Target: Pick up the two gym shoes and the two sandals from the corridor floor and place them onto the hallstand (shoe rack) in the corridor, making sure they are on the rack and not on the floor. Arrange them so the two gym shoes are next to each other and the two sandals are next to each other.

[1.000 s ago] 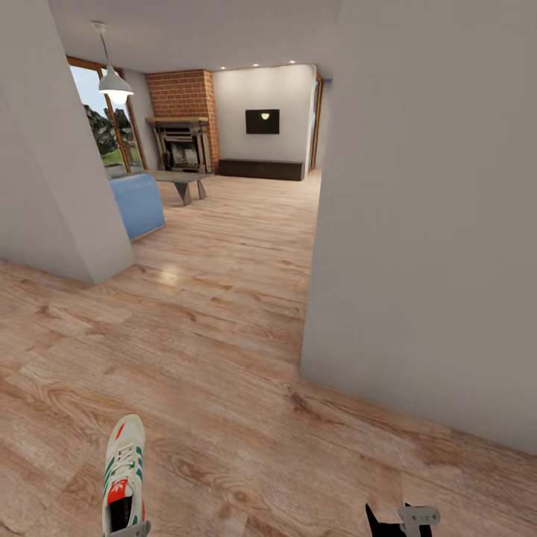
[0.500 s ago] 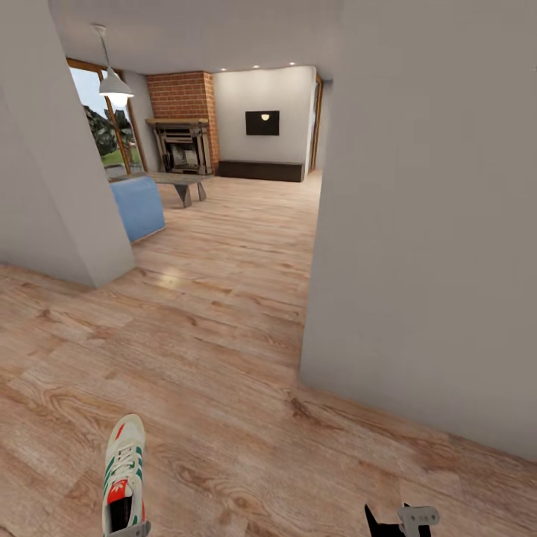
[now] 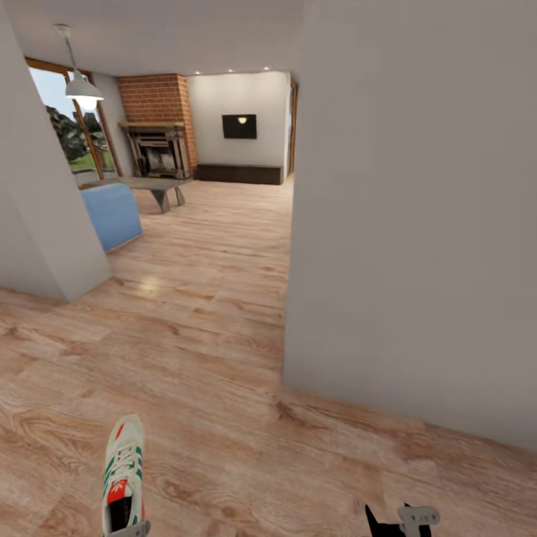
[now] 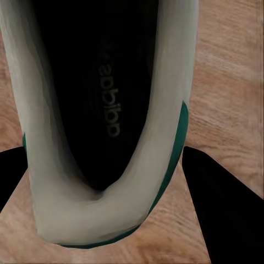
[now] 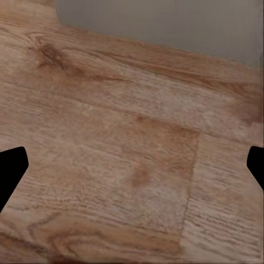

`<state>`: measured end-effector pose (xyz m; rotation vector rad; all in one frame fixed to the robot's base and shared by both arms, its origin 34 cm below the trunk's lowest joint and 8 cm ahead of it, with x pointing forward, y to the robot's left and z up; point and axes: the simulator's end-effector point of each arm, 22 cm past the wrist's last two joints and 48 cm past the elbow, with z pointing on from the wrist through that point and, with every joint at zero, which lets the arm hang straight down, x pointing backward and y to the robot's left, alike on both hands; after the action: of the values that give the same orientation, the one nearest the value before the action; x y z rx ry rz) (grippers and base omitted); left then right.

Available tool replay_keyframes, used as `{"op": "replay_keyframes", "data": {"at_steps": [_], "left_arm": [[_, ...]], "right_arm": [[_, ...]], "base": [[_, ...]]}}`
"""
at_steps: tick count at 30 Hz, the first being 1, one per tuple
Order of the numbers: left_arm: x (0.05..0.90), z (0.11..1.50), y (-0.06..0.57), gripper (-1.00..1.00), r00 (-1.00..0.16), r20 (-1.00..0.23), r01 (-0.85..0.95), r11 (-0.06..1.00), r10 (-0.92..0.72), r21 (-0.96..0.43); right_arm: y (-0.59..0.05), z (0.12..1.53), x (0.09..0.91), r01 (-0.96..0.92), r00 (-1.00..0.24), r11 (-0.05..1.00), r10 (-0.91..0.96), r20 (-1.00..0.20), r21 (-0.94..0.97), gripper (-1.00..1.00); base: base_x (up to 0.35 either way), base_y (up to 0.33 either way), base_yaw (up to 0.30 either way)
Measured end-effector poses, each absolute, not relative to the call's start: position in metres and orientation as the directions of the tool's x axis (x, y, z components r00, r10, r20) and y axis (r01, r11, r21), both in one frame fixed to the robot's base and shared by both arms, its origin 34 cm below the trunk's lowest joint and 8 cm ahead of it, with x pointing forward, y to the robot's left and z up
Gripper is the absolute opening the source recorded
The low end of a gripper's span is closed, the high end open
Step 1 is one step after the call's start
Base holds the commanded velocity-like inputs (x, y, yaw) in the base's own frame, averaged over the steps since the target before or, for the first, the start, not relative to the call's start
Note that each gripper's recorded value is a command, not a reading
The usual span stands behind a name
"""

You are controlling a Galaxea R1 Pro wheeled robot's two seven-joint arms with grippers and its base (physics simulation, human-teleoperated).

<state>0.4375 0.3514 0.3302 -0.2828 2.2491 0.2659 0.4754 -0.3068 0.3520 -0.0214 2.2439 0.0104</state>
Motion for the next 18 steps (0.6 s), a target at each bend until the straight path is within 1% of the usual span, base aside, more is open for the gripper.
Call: {"op": "replay_keyframes", "data": {"at_steps": [5, 7, 13, 18], "left_arm": [[0.4380, 0.3308, 0.3521, -1.00, -0.626, -0.772, -0.290, 0.952, -0.112, 0.097], [0.4377, 0.3307, 0.3520, -1.00, -0.626, -0.772, -0.290, 0.952, -0.113, 0.096], [0.4374, 0.3304, 0.3515, -1.00, -0.627, -0.771, -0.291, 0.952, -0.114, 0.096], [0.4373, 0.3302, 0.3513, -1.00, -0.627, -0.771, -0.290, 0.952, -0.114, 0.096]], "right_arm": [[-0.3065, 0.3522, 0.4757, -0.019, -0.623, 1.000, -0.012, -0.782, 0.001, 1.00], [-0.3063, 0.3521, 0.4757, -0.019, -0.623, 1.000, -0.011, -0.782, 0.001, 1.00], [-0.3061, 0.3521, 0.4758, -0.019, -0.623, 1.000, -0.011, -0.782, 0.001, 1.00], [-0.3062, 0.3521, 0.4758, -0.019, -0.623, 1.000, -0.011, -0.782, 0.001, 1.00]], "base": [[-0.161, 0.132, -0.269], [-0.234, 0.191, -0.155], [-0.263, 0.174, -0.075], [-0.301, 0.112, -0.208]]}}
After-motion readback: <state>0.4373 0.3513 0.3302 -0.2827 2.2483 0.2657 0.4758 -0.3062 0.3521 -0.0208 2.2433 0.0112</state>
